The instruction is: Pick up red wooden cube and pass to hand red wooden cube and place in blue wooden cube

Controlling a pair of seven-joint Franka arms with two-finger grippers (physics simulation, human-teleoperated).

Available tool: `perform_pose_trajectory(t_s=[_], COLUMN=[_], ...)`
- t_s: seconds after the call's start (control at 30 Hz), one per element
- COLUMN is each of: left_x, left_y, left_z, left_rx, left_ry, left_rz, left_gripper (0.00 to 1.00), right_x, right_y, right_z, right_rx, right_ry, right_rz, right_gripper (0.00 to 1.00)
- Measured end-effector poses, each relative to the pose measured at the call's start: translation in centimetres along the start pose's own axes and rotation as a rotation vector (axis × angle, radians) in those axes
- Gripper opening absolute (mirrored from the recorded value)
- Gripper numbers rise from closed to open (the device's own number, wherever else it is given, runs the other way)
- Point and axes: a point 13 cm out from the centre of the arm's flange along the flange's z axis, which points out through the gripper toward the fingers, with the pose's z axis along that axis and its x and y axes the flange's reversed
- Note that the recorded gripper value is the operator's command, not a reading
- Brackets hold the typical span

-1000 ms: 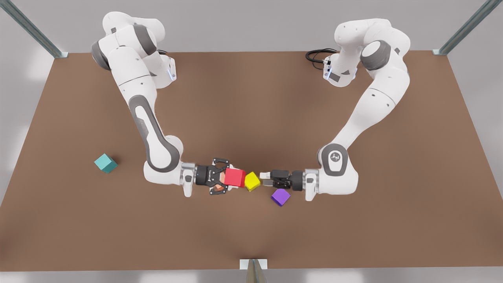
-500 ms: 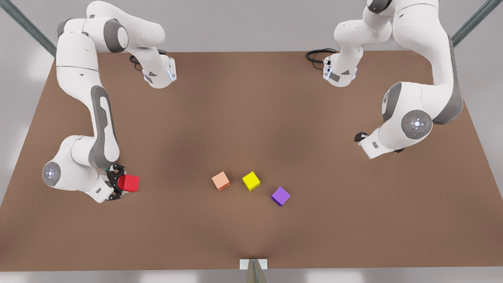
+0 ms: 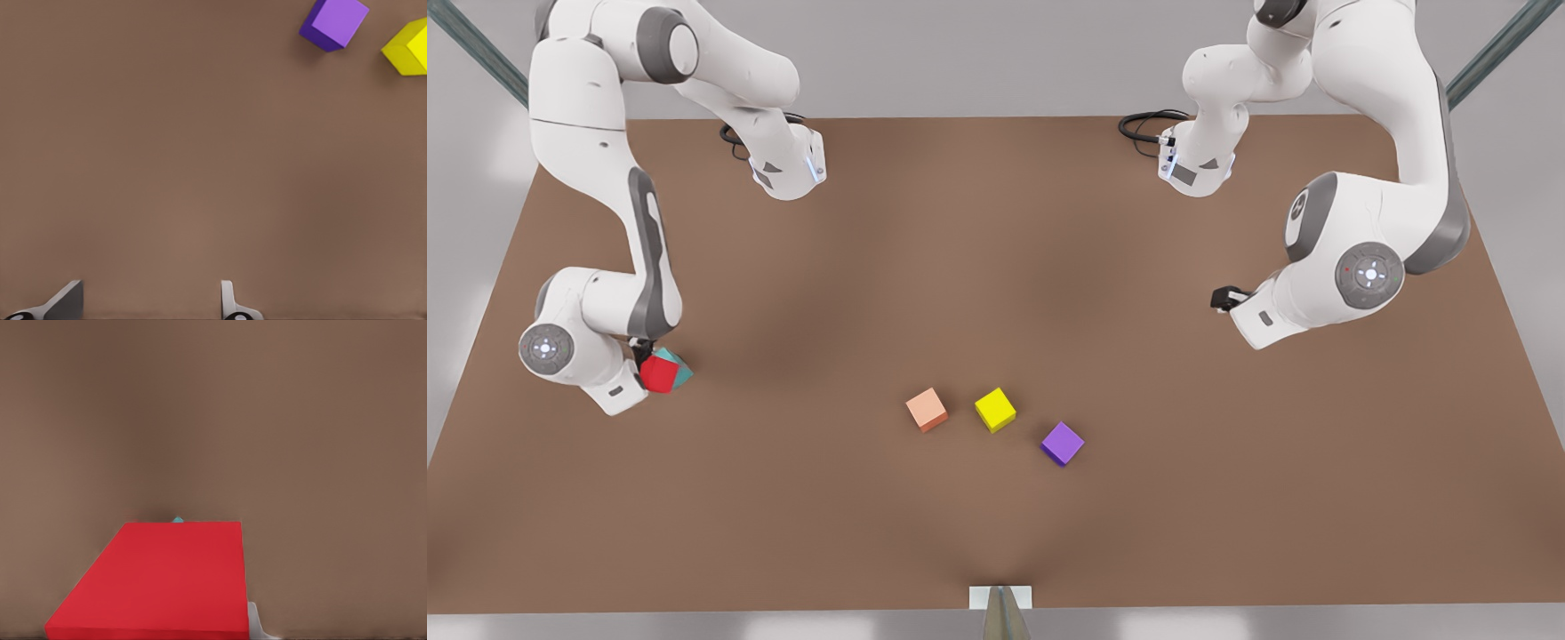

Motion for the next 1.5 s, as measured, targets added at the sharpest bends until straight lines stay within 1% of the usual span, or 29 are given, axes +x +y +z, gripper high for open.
perform_pose_trajectory(t_s=[0.33,0.77,0.8,0.83,1.03,1.27,1.5], left_x=[0.4,0.5,0.5,0.5,0.6,0.9,1.0], left_y=[-0.3,0.0,0.0,0.0,-0.1,-1.2,-1.1], left_z=[0.0,-0.2,-0.2,-0.2,-0.1,0.0,0.0], left_rx=[0.0,-0.004,-0.004,-0.004,-0.005,-0.011,-0.012], left_ry=[0.019,0.018,0.018,0.018,0.026,0.038,0.041], left_rz=[-0.021,-0.044,-0.044,-0.045,-0.048,-0.045,-0.058], left_gripper=[1.0,1.0,1.0,1.0,1.0,1.0,1.0], right_x=[3.3,3.4,3.4,3.3,2.7,2.3,2.3], right_y=[2.5,2.6,2.7,2.7,2.4,2.7,2.3], right_z=[4.8,7.3,7.5,7.5,7.5,8.6,7.9], right_rx=[-0.021,-0.007,-0.007,-0.006,0.013,-0.005,0.001], right_ry=[0.027,0.028,0.028,0.028,0.032,0.025,0.024], right_rz=[0.092,0.136,0.138,0.14,0.152,0.167,0.173], right_gripper=[0.63,0.64,0.74,1.0,1.0,1.0,1.0])
